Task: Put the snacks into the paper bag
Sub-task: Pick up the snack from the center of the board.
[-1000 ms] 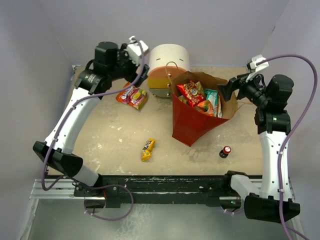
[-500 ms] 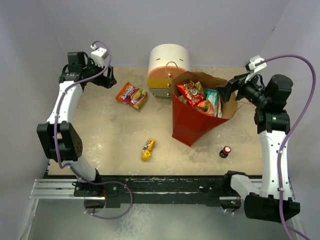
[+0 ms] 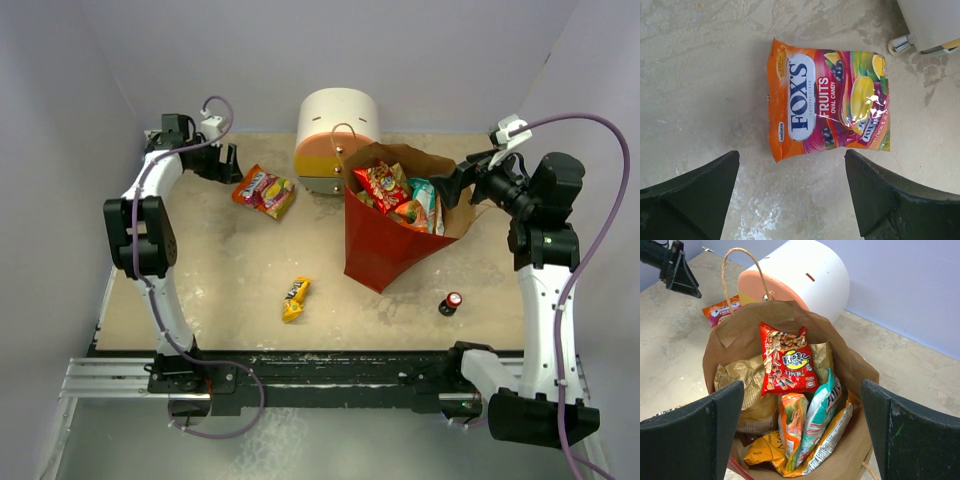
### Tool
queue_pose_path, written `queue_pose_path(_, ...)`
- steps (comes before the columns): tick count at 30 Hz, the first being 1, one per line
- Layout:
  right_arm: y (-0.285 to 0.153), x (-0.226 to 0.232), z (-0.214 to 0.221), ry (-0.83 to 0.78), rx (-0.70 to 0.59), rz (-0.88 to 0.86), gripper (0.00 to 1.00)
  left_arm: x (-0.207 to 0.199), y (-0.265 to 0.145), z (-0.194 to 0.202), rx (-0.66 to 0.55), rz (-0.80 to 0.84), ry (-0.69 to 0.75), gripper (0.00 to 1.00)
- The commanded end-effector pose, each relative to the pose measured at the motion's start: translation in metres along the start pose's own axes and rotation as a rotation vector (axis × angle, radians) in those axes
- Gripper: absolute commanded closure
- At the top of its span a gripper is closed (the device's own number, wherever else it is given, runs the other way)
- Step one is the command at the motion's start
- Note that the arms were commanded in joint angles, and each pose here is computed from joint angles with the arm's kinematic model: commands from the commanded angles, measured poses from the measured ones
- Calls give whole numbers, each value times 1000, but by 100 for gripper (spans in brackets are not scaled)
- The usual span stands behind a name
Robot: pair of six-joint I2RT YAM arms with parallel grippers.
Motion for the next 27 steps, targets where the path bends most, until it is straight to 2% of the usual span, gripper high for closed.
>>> queue_pose_path(1,-2,2,-9,-40,-43,-20,1,13,11,-8,-18,46,-19,10)
queue_pose_path(10,-1,2,-6,-38,-40,-20,1,25,35,16,48,103,-83,10)
queue_pose_path(14,-2,2,-6,-37,-39,-20,1,26,44,28,80,143,-119,13)
queue_pose_path(27,-1,1,-7,-36,-39,-23,1,18,61,56,137,249,-224,32)
Point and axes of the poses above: each gripper's point midway between its finger pads, its own y axis out along the fingers, its own x axis along the line the jaws close on, z = x × y, the point moved 7 cm from there along -y, back along the fingers, and after that the axes turned 2 degrees about y, right-handed, at the moved point
